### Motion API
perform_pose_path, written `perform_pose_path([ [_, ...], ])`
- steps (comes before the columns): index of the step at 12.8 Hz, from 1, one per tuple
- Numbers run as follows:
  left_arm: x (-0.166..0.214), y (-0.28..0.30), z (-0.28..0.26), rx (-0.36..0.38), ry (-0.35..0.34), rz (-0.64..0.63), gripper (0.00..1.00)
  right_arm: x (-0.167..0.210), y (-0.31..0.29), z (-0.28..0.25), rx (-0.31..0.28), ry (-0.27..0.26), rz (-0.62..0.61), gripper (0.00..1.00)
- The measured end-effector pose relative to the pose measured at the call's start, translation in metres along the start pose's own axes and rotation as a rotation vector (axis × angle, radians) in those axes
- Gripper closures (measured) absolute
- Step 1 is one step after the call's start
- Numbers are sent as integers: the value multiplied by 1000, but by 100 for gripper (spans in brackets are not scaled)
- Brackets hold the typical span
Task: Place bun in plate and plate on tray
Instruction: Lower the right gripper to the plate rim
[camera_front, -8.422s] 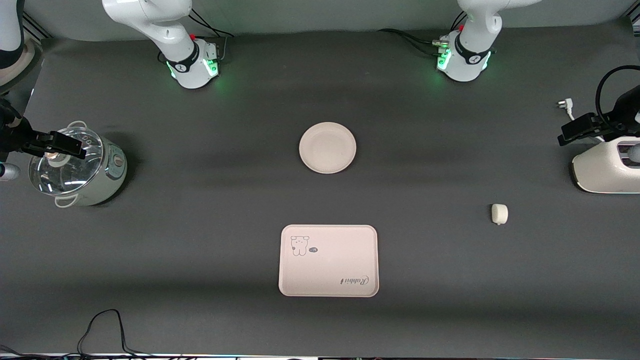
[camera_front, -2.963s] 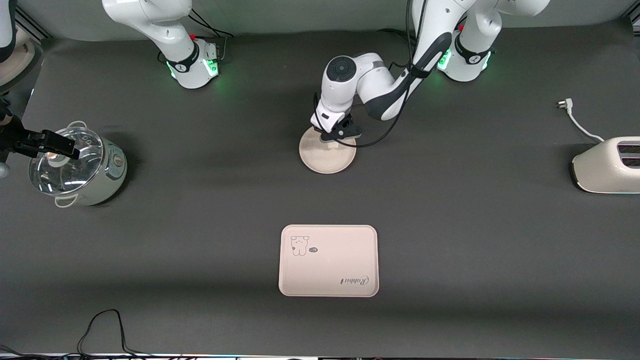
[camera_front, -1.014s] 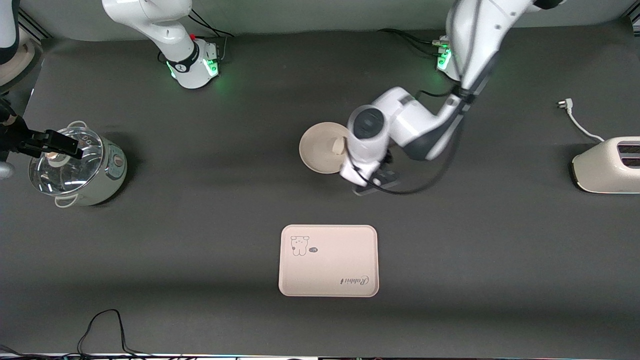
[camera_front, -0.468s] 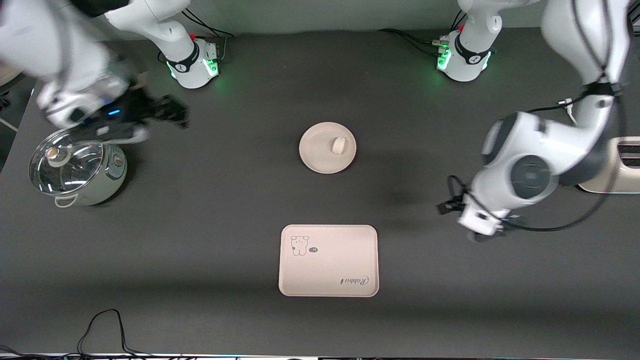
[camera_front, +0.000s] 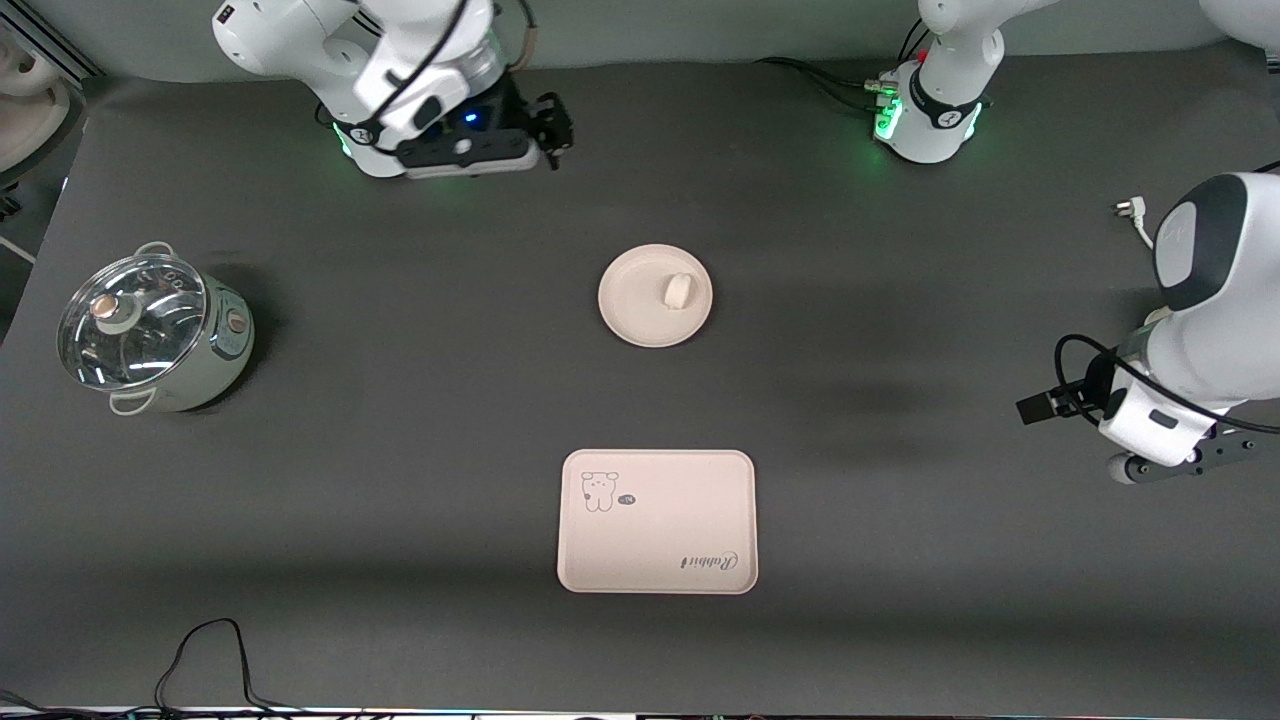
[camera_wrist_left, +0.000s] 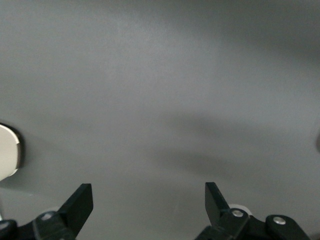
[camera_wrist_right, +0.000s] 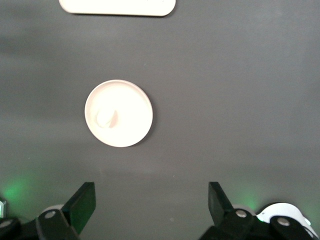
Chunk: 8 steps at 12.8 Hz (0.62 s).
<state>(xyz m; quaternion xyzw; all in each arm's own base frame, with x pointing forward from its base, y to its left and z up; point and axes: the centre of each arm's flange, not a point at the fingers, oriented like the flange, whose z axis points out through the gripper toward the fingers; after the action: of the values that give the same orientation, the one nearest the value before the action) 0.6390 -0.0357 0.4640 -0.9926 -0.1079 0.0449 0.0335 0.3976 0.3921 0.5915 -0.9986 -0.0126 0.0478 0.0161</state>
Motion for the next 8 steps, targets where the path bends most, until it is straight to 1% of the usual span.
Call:
perform_pose_path([
  [1,-3,-3,-5,8,-4,10,0,-4,-11,7,1,5,-5,0],
  [3,-5,-30,-13,22,-26,48,0,0,-24,23,7,16,-11,0],
  [5,-8,-68,-25,-7,-48,65,0,7,-31,53,17,31,-10,0],
  [7,-21,-95,-50,-35,-44,75,0,11,-29,97,22,41,-2,0],
  [8,-31,-97,-66,-38,-36,78,0,13,-27,120,31,51,3,0],
])
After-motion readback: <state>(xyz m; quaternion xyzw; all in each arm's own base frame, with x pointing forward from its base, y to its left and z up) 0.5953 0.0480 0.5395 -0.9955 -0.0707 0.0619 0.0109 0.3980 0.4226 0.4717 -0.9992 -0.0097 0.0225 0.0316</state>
